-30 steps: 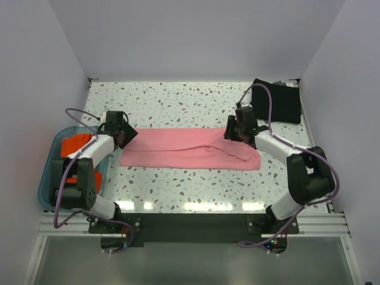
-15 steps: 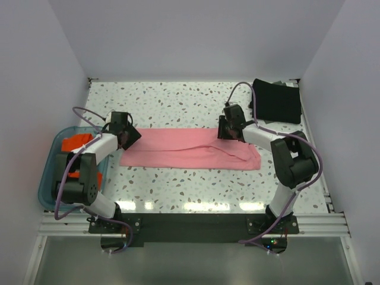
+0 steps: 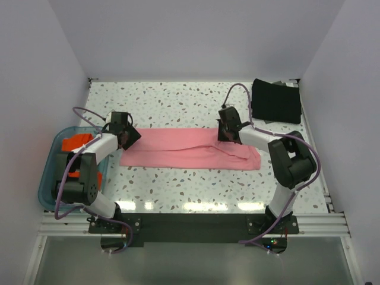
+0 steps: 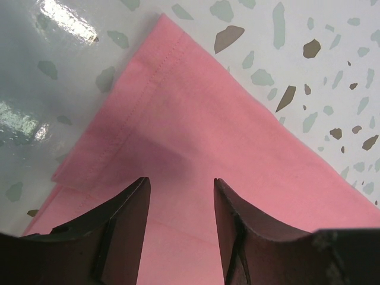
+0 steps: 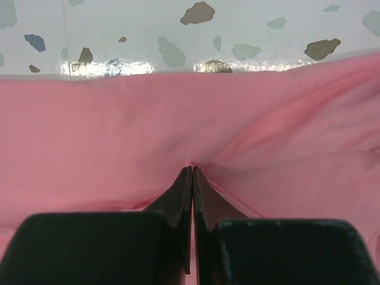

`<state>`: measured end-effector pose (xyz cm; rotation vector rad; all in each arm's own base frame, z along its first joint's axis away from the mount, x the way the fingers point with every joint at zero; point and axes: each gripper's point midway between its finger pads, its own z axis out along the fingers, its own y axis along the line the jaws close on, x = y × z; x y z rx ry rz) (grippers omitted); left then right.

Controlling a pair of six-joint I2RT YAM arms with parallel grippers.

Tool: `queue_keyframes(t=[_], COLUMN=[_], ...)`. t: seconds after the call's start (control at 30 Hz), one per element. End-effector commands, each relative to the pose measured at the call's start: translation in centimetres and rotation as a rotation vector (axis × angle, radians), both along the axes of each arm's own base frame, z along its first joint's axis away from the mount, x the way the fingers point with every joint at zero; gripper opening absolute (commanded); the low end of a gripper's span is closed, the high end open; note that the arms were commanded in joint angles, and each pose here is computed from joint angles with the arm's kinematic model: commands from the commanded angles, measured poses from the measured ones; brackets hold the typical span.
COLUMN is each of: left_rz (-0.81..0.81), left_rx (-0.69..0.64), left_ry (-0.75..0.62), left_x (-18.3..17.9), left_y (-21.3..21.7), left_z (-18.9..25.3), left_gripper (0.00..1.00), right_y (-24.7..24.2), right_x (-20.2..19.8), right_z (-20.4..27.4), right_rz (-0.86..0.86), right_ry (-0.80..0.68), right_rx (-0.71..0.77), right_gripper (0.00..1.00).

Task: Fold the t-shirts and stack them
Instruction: Fold the tshirt

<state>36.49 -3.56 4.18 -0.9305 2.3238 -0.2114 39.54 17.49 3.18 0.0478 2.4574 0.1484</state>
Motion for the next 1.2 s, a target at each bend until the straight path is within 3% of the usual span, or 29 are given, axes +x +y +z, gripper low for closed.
queue_keyframes(t=[0.0,0.53,0.63,0.7,0.8,1.03,1.17], left_rz=[-0.021,-0.010,-0.014,-0.011,-0.015,-0.024,-0.032], left_rx=[0.011,0.018,0.011,0.012,0.006,0.001,-0.003], left_ry=[-0.045,-0.035,-0.033,-0.030,-0.033,-0.051,-0.054], left_x=[1.0,0.3,0.1,-0.1,-0.2,-0.1,0.0], left_y=[-0.1,0.1,-0.1,0.0,-0.2,-0.5,-0.8], left_z=[1.1,0.9,0.7,0.6,0.6,1.2,1.4], left_gripper=[0.51,0.51,0.51,0.51,0.51,0.51,0.51], right_y=[-0.1,3.0,4.2,4.2,3.1,-0.5,-1.1], right_x=[0.3,-7.1,-8.5,-9.1,-9.3,-6.8,-4.8], right_z=[3.4,3.9,3.8,3.9,4.9,9.5,8.1], right_rz=[-0.034,-0.018,0.015,0.023,0.004,-0.072,-0.070], right_ry=[-0.090,-0.111,-0.128,-0.132,-0.166,-0.265,-0.205], right_rx=[0.024,0.123,0.127,0.111,0.071,-0.073,-0.111], right_gripper=[0.00,0.00,0.07,0.23,0.33,0.40,0.40])
